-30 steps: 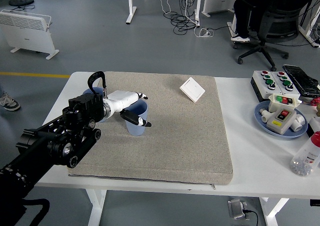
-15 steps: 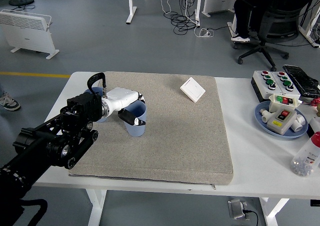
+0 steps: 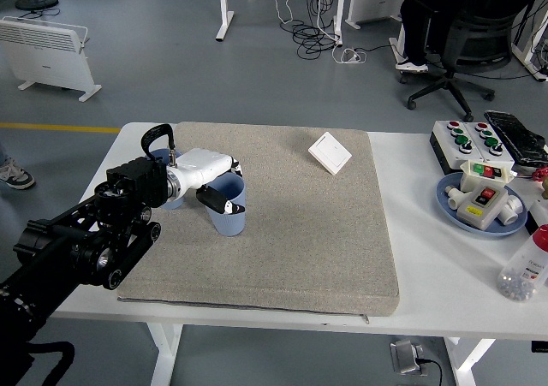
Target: Push cup pick cup insert cup
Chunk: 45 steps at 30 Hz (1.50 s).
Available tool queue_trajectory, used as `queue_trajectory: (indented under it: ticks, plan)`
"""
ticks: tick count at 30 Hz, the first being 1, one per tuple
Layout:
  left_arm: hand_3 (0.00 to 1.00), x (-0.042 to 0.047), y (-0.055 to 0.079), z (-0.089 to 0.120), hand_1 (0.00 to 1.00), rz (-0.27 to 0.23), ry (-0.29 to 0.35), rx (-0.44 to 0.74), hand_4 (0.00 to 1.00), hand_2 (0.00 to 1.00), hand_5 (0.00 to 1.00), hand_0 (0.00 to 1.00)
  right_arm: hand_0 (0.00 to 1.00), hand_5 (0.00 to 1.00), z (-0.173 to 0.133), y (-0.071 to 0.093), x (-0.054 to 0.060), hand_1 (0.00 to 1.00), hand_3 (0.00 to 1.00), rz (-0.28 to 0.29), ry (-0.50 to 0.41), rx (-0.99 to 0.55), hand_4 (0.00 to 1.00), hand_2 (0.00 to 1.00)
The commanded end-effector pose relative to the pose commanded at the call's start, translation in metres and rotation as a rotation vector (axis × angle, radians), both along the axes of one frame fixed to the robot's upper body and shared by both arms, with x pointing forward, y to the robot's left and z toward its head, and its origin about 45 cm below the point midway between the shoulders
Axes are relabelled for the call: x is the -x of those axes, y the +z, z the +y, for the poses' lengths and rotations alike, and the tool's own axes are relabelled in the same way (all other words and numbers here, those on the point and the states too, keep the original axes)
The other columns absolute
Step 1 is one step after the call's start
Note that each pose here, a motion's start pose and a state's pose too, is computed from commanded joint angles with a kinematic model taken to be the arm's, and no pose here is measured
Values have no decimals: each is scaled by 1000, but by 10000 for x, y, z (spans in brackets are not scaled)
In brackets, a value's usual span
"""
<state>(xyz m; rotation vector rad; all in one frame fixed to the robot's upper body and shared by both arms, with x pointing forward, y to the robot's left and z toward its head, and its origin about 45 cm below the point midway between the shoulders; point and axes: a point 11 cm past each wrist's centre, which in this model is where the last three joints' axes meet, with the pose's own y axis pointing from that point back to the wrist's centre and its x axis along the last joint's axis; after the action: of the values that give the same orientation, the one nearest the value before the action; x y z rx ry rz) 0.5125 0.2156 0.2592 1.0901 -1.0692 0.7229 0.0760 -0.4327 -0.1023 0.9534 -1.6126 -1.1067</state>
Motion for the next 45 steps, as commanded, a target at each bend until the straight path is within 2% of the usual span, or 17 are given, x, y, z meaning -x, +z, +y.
queue_trajectory:
  ticks: [9,15,16,19,21,22,25,30,32,36,45]
  plan:
    - [495,45,169,-105,473,-19,-38,-17,793,533,341,214,755,462,-2,-1,8,626,558,0,-3,0,82,644]
    - [495,87,430,-150,474,-62,-68,-42,792,530,333,213,755,462,-5,-1,12,626,557,-3,-11,-1,82,644]
    - [495,91,560,-120,474,-80,-69,-50,792,530,333,213,755,462,-9,0,14,626,557,-4,-14,-1,82,644]
    - [496,103,776,-87,478,-119,-74,-54,793,528,332,222,755,462,-13,2,15,626,557,-5,-16,0,82,644]
    - [496,95,1001,8,478,-154,-61,-45,793,528,332,222,755,462,-17,3,18,626,557,-6,-20,0,82,644]
    - [496,93,1047,33,478,-161,-57,-42,793,528,332,222,755,462,-18,3,20,626,557,-6,-20,0,82,644]
    - [498,55,1332,221,481,-214,-31,-44,795,525,320,222,754,462,-19,-1,40,626,557,-3,-25,0,81,643]
    - [497,-11,1612,511,484,-257,29,-65,797,523,317,227,755,463,-20,-6,75,626,557,3,-28,0,82,644]
    - [497,-38,1644,602,484,-255,50,-68,797,523,317,227,755,463,-21,-8,88,626,557,5,-30,1,82,644]
    - [498,-98,1593,746,489,-241,84,-66,794,523,294,236,755,462,-23,-12,117,626,557,11,-30,1,81,645]
    - [499,-161,1261,965,490,-179,127,-72,796,523,281,241,755,463,-9,-15,110,626,557,16,-17,1,81,644]
